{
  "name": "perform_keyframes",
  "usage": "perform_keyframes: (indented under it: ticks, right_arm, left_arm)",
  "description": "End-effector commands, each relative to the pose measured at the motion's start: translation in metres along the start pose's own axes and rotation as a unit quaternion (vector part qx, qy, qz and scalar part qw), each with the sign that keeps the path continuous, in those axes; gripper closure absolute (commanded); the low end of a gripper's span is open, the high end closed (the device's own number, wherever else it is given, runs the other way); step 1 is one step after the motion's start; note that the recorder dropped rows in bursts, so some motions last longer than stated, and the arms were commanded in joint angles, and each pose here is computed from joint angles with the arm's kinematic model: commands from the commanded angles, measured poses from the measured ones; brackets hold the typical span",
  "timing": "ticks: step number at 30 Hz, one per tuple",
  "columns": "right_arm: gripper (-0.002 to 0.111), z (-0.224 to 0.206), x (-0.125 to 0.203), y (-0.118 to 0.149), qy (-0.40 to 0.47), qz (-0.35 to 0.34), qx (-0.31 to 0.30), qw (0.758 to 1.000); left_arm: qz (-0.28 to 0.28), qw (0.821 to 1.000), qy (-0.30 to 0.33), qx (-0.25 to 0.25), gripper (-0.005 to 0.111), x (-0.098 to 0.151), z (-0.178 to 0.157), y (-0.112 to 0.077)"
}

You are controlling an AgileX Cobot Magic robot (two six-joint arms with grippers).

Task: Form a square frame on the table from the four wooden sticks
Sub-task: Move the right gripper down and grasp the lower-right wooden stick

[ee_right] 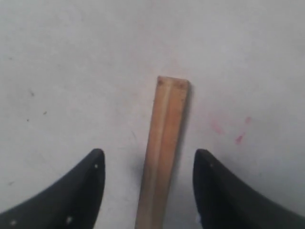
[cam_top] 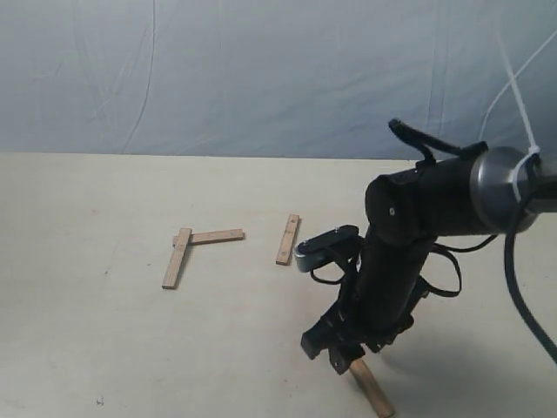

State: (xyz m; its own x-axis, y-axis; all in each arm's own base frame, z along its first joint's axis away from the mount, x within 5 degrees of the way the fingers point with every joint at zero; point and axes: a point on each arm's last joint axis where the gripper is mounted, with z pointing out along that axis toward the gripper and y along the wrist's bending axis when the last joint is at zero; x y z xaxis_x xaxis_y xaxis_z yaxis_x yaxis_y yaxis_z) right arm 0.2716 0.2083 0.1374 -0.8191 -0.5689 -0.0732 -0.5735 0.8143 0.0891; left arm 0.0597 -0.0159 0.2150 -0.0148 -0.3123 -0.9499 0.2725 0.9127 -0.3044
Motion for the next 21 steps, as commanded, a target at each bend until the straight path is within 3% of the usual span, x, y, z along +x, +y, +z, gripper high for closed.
perform_keyframes:
  ticks: [1,7,14,17,21]
  right_arm:
    - [0.055,0.013,0.006,0.000,-0.025,0.008,0.012,1.000]
    - [0.056,0.025,0.016,-0.001,-0.028,0.027,0.010,0.999]
    - [0.090,0.037,0.021,0.003,-0.019,0.035,0.010,0.999]
    - [0.109,0.031,0.013,0.005,-0.033,0.048,0.007,0.998]
    - [0.109,0.013,-0.008,0.008,-0.057,0.083,0.002,0.995]
  left_arm:
    - [0.002,1.000,0.003,0.000,0.107,0.002,0.000,0.000]
    - [0.002,1.000,0.003,0.000,0.107,0.002,0.000,0.000]
    - [0.002,1.000,0.003,0.000,0.107,0.002,0.000,0.000]
    - [0.002,1.000,0.003,0.000,0.107,0.002,0.000,0.000]
    - [0.002,1.000,0.003,0.000,0.107,0.002,0.000,0.000]
